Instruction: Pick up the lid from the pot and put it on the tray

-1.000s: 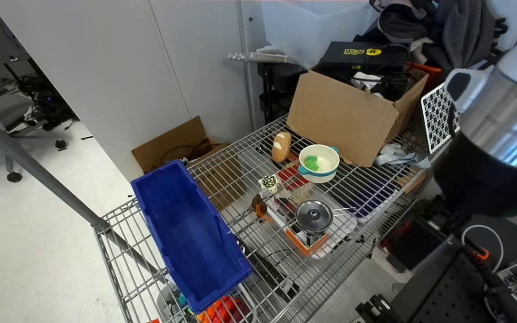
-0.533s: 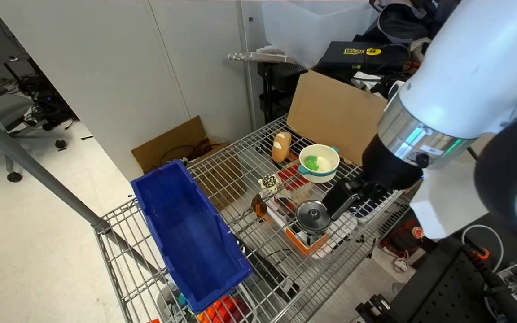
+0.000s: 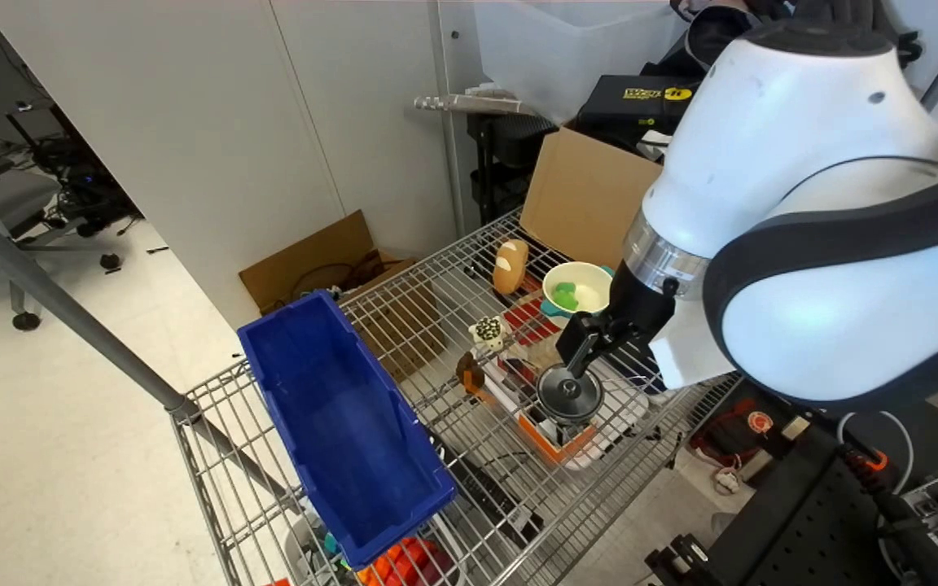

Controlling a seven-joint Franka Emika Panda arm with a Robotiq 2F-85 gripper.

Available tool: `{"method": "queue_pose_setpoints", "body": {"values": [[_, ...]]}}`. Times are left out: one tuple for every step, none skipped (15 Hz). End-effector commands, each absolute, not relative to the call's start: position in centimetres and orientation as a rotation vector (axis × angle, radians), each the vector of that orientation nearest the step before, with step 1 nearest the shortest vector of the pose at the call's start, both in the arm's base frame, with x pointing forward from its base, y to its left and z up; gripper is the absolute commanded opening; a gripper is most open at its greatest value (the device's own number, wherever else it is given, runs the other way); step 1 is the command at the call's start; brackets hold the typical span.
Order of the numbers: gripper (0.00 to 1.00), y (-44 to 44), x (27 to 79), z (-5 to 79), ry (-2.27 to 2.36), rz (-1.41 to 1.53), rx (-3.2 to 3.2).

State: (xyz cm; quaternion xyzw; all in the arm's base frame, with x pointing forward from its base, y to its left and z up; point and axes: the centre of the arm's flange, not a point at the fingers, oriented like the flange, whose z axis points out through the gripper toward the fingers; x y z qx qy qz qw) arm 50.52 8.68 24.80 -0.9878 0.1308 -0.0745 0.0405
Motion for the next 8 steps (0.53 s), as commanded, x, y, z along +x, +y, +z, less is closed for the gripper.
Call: {"method": "queue_pose_setpoints", "body": {"values": [[1.0,8.8,52.6,23.2,0.439,-0.266,-3.022],[1.0,8.7,52.9,22.8,0.452,-0.275,-3.017],[1.0,8.5,53.1,22.3,0.461,-0.277,-3.015],[1.0,8.3,53.4,21.9,0.467,-0.283,-3.016],[1.0,8.2,53.7,21.3,0.478,-0.28,-3.015],[1.0,8.1,53.9,20.7,0.483,-0.278,-3.019],[1.0,8.0,54.2,20.0,0.484,-0.264,-3.024],[1.0,8.0,54.5,19.4,0.49,-0.256,-3.027]]}}
